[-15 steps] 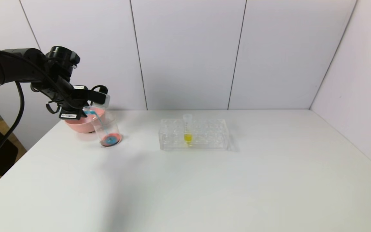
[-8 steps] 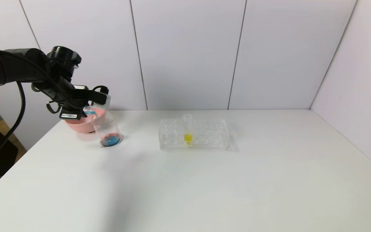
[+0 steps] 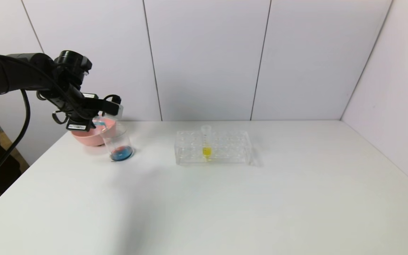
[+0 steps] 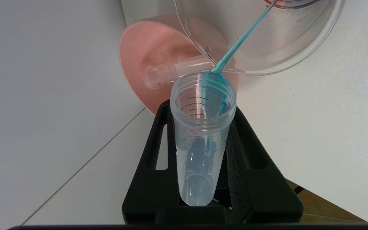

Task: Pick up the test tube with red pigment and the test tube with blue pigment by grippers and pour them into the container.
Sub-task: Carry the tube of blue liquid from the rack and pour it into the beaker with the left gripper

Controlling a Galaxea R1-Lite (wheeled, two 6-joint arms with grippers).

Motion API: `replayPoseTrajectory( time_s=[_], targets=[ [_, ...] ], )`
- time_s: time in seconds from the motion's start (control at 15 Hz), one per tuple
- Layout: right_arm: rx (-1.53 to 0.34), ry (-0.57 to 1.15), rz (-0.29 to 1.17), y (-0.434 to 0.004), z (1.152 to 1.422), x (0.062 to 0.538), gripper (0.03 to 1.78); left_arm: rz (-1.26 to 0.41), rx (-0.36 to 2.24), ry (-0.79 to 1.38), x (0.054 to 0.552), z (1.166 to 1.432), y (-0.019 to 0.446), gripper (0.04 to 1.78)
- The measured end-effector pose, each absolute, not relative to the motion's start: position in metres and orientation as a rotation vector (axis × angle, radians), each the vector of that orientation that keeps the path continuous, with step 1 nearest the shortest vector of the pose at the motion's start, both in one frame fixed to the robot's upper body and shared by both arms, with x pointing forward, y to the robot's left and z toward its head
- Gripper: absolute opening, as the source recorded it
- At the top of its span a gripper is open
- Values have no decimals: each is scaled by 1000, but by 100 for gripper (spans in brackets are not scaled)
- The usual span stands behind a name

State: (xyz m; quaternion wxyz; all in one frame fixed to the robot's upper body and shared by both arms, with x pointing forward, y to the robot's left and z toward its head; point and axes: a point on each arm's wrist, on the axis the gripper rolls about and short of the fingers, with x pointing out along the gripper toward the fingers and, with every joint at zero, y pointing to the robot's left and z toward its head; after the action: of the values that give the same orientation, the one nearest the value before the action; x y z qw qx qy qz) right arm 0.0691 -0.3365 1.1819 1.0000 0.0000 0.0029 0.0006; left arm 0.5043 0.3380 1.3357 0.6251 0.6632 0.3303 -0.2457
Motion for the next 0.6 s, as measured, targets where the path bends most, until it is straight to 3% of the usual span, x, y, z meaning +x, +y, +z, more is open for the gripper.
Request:
replayPoseTrajectory(
  time_s=[0.6],
  targets=[
    [0, 6, 1, -337, 1182, 69, 177, -523, 1567, 786, 506, 1336, 332, 45]
  ],
)
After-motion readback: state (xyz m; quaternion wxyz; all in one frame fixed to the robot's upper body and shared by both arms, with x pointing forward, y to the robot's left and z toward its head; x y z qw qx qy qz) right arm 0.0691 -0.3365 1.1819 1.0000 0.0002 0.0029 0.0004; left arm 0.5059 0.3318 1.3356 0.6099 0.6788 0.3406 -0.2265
